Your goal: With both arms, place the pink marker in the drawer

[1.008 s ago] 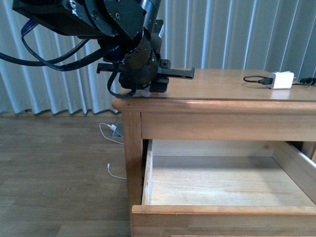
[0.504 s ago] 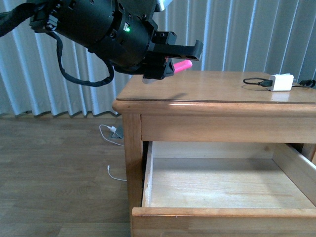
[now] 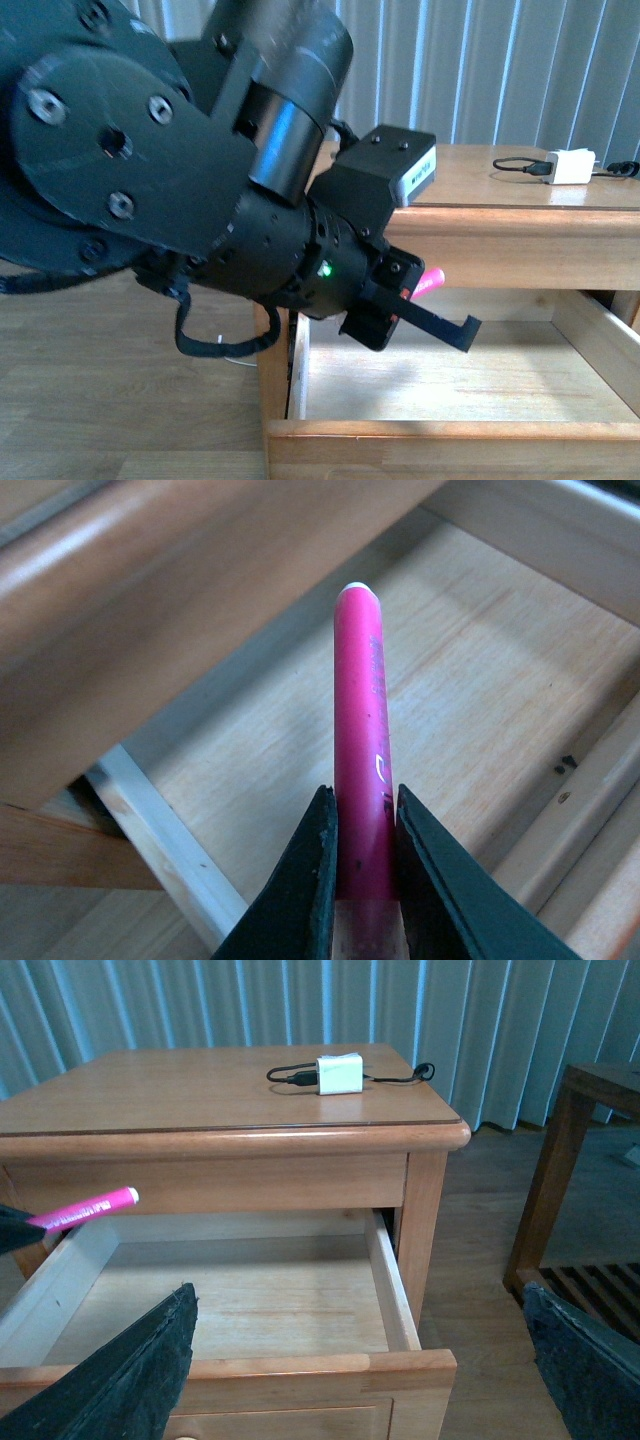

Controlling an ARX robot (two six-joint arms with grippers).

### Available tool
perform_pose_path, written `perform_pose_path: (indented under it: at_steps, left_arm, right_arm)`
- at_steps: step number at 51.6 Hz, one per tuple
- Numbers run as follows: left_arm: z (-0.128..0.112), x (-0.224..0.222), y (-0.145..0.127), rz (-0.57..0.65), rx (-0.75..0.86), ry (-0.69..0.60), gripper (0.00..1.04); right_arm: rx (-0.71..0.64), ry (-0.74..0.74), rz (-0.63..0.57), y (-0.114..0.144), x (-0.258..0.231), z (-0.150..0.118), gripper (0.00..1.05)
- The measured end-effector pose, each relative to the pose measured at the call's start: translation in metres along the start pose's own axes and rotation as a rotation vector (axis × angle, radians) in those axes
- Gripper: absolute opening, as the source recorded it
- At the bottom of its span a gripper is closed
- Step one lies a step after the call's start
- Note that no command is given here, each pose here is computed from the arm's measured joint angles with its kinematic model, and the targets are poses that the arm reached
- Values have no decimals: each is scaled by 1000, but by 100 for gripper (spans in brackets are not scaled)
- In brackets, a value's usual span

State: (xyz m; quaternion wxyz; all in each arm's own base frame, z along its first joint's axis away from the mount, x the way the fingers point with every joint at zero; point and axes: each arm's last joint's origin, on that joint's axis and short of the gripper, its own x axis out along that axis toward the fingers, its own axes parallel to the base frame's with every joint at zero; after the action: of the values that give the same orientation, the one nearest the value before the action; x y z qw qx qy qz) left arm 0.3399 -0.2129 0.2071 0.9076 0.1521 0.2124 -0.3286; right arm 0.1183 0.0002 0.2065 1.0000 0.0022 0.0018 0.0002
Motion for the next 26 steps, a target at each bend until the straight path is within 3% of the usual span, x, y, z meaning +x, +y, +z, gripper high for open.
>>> perform_pose_path:
  at_steps: [17, 26]
  left_arm:
    - [-18, 52, -8, 27, -46, 78, 14]
    - [-17, 54, -9, -3, -68, 74, 43]
  right_arm:
    - [0, 0, 0, 0, 0, 0, 96]
    - [0, 0, 0, 0, 0, 0, 96]
